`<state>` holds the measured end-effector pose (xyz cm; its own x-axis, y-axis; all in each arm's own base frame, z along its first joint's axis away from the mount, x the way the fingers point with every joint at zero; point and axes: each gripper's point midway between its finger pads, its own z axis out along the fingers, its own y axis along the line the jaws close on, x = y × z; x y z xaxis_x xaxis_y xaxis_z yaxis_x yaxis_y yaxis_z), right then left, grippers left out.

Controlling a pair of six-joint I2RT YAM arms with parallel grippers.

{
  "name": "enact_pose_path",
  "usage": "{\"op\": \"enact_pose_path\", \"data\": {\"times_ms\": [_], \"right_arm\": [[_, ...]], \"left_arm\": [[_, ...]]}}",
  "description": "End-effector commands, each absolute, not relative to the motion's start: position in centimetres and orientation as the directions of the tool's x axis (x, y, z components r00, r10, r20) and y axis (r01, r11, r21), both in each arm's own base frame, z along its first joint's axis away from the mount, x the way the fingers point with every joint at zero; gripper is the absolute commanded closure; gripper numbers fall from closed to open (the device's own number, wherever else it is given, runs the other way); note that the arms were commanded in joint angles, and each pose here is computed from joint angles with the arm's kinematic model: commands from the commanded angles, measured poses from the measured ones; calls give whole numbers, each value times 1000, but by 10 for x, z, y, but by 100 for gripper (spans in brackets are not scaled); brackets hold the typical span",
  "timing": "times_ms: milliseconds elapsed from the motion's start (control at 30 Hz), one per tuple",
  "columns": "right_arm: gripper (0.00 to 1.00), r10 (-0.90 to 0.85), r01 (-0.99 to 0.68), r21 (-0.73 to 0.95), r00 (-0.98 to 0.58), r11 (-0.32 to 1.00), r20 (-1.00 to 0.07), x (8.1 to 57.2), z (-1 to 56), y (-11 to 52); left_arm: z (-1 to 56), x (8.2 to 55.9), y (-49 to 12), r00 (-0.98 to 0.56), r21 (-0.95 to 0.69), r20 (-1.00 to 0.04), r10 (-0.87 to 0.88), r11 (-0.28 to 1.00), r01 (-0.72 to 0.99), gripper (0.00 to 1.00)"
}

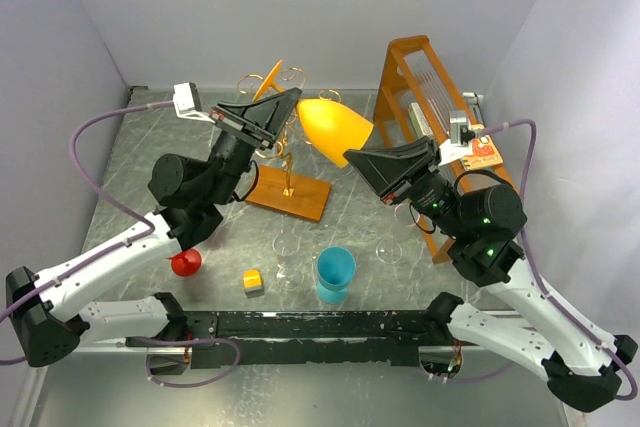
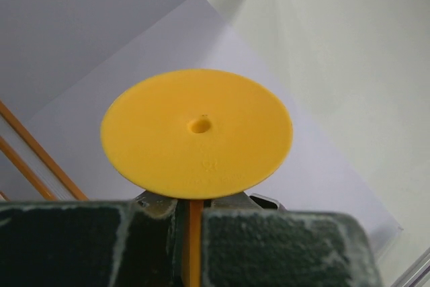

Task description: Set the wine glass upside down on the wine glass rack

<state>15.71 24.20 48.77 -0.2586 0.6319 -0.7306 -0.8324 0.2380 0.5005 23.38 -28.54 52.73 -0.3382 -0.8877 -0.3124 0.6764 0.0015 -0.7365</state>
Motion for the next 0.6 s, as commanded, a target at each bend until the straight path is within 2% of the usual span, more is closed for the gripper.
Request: {"op": "enact_pose_path", "data": {"times_ms": [0, 33, 67, 267, 400, 567], "right_arm": [[100, 622, -832, 487, -239, 265, -746, 153, 493, 235], [100, 615, -826, 490, -239, 278, -751, 154, 491, 234], [96, 607, -819, 492, -238, 293, -758, 155, 487, 233], [56, 551, -782, 487, -226, 390, -803, 158, 475, 222], [51, 485, -736, 478, -231, 479, -843, 162, 461, 213], [47, 425, -745, 462, -264, 480, -866, 155, 456, 214]], "left_arm": [[542, 228, -274, -284, -707, -333, -899, 39, 706, 93], [541, 228, -273, -279, -705, -341, -898, 49, 707, 93], [542, 227, -272, -271, -701, -351, -896, 60, 711, 93], [539, 223, -268, -245, -696, -439, -864, 154, 702, 93], [542, 214, -267, -225, -645, -553, -802, 242, 725, 93], [515, 203, -275, -236, -559, -736, -634, 374, 740, 93]]}}
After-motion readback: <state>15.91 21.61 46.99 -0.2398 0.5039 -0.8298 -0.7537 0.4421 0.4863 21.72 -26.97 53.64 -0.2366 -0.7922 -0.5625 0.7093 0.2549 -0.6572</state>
